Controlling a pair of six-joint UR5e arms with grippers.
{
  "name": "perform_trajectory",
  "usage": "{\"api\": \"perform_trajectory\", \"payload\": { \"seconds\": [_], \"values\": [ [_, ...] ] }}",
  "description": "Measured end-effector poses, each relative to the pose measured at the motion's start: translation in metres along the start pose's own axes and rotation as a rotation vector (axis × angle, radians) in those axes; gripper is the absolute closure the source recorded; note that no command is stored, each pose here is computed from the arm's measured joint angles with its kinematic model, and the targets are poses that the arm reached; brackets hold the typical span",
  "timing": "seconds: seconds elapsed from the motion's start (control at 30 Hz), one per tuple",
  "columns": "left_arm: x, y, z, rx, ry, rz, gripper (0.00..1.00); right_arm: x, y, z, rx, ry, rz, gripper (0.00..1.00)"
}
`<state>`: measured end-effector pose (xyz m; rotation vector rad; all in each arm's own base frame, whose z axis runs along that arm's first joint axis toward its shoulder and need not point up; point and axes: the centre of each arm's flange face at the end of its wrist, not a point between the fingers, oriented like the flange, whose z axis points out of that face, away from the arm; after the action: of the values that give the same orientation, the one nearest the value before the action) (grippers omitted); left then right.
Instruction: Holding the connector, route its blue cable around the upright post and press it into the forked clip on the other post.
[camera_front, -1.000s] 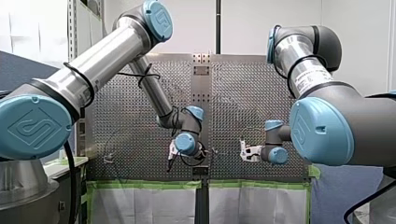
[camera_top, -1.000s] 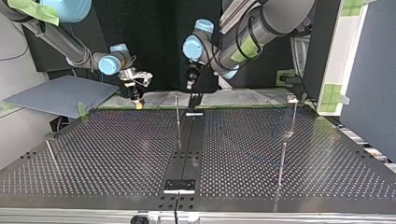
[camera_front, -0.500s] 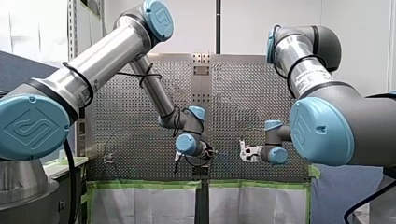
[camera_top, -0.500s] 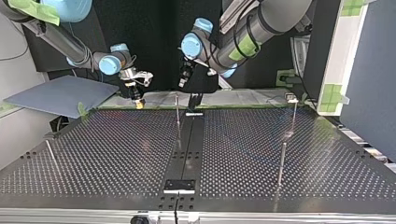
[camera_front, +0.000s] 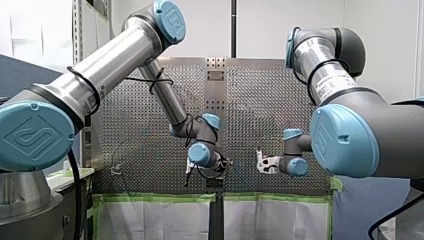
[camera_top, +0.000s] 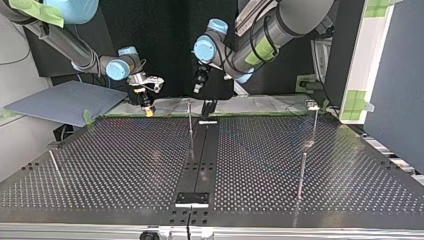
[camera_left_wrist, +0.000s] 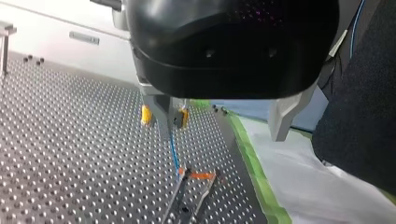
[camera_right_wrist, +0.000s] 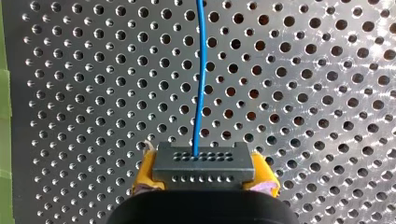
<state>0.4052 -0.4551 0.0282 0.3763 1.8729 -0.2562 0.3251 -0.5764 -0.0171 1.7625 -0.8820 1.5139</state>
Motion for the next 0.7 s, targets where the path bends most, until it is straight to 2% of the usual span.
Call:
{"api": "perform_trajectory", "payload": {
  "seconds": [0.37,0.7],
  "values": [
    [0.0018,0.0076,-0.0028,-0.069,0.018,-0.003,0.0,-0.0002,-0.0001,-0.0001,0.0,-0.001,0.0,1.0],
    [0.0021,0.0086,-0.003,-0.077,0.019,-0.003,0.0,-0.0006,-0.0002,-0.0003,0.001,-0.002,-0.001,1.0]
  ]
}}
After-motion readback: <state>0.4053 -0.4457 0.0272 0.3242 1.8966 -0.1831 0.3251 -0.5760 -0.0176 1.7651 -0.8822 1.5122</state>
